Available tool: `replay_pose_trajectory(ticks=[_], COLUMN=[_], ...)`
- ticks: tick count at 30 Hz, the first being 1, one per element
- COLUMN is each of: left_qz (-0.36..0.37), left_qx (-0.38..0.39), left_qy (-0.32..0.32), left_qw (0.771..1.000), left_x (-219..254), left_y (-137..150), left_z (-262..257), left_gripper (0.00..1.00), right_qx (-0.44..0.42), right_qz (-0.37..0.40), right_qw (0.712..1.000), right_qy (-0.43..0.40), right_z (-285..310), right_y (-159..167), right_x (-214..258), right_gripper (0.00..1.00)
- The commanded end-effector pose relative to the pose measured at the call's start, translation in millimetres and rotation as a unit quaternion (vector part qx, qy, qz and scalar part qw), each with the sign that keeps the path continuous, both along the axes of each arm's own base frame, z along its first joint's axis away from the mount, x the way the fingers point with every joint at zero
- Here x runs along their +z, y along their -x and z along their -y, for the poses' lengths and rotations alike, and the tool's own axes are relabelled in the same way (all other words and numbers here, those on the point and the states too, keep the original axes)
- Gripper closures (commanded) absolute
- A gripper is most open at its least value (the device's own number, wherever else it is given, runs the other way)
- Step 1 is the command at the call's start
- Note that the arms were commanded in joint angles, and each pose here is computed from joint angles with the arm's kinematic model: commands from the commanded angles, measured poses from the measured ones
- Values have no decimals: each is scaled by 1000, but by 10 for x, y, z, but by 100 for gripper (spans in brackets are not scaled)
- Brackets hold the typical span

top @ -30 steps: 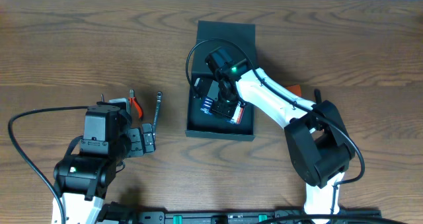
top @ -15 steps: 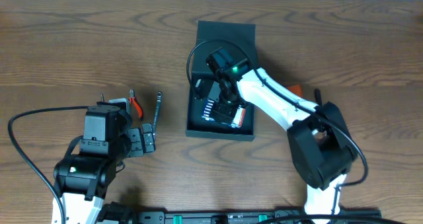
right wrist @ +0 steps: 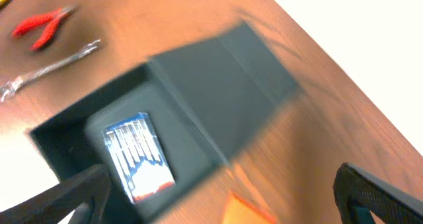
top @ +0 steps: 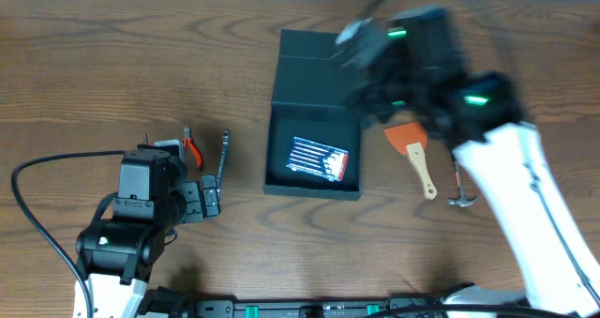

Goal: Pack container
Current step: 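Open the right gripper and lift away from the box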

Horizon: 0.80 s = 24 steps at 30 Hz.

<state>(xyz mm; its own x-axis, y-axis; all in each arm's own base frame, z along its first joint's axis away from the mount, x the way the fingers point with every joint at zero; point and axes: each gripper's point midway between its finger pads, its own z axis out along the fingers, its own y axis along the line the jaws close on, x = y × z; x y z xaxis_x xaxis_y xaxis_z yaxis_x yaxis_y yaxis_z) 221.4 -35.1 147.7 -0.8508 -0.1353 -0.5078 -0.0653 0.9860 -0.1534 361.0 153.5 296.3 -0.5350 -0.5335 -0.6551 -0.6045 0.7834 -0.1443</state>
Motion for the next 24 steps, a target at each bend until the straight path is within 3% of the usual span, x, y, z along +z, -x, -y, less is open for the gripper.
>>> replay_pose_trajectory(ticks=[1,7,17,24], left_qz=[9,9,8,9], left_qx=[4,4,4,5], left_qy=[7,7,7,7], left_qw=[1000,1000,1000,1000], left_x=[75,75,74,75], left_y=[-25,-25,-25,-26], left_z=[6,6,6,5], left_gripper=[1,1,1,1], right_qx=[-185,-243,-187,-192], right_qz=[-56,-138,-218,-241], right_qw=[979,960,958,951], right_qy=[-58,-19,24,27], right_z=[611,1141,1119,1179], right_y=[31,300,516,608], right_x=[-19,-348,-1215,-1743], right_gripper=[1,1,1,1])
